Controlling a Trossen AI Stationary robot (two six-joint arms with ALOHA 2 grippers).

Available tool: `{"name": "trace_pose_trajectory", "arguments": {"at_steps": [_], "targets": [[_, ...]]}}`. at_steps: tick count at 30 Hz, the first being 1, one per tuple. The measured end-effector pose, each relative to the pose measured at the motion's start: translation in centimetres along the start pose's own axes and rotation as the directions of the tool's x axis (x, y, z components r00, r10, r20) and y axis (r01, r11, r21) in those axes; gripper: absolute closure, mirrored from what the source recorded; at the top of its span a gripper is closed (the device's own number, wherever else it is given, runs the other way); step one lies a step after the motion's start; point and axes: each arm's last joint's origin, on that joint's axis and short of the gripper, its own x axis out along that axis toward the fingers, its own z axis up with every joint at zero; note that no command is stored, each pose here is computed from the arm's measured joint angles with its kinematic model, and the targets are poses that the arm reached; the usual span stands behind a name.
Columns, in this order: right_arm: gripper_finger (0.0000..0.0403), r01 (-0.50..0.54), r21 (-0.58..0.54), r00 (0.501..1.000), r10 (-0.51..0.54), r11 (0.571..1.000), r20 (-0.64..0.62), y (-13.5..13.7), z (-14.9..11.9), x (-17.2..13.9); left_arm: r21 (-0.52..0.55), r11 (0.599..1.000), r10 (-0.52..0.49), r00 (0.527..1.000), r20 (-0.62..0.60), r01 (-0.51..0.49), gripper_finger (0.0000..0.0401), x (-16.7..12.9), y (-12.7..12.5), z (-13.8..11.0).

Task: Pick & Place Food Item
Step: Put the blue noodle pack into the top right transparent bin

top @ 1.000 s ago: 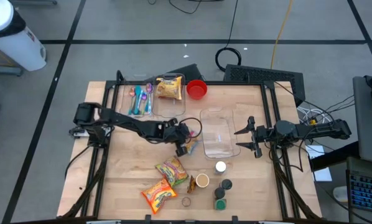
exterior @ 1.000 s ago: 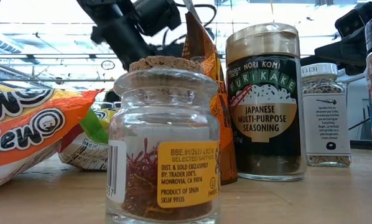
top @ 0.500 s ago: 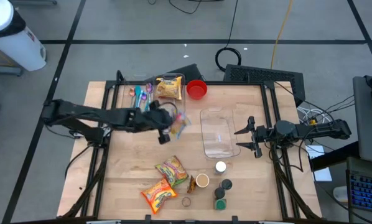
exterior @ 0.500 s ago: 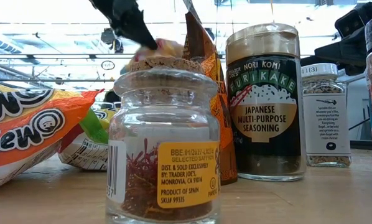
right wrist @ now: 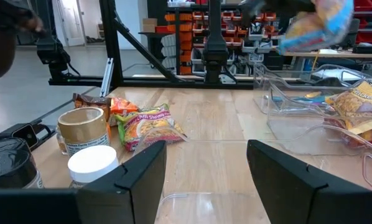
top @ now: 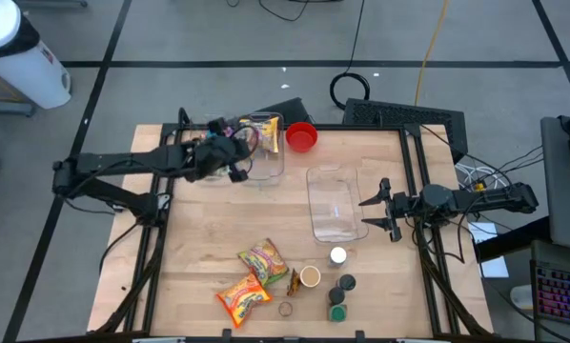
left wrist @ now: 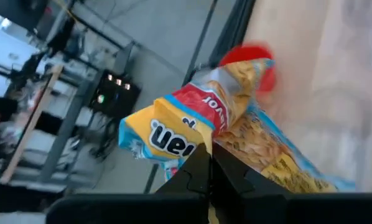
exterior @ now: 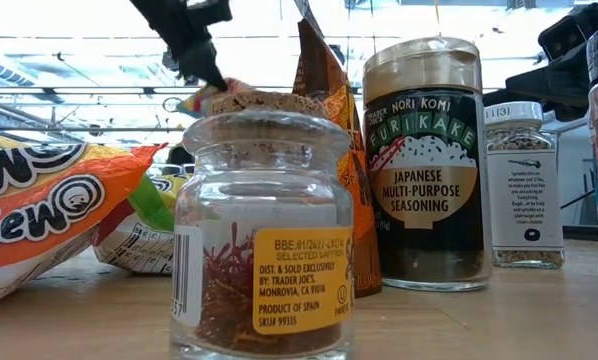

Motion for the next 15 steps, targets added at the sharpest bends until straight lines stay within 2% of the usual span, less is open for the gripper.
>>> {"name": "trace_pose_trajectory", "arguments": {"at_steps": [3,5,10,15], "targets": [[0.0187,0.0,0.0,1.0,0.0,1.0,0.0,0.0,0.0,0.0,0.088,0.996,0.022,0.999,-0.048,-0.017,0.0398,1.4,0.6,-0.5],[0.0187,0.0,0.0,1.0,0.0,1.0,0.0,0.0,0.0,0.0,0.195,0.981,0.0,0.997,-0.074,0.015,0.0395,2.4,0.8,-0.9],[0.0184,0.0,0.0,1.0,0.0,1.0,0.001,0.0,0.0,0.0,0.431,0.891,-0.109,0.989,-0.098,0.141,0.0392,4.9,0.5,-1.5],[0.0187,0.0,0.0,1.0,0.0,1.0,0.0,0.0,0.0,0.0,0.54,0.824,-0.113,0.985,-0.134,0.168,0.0392,7.6,-0.2,-1.8]]}}
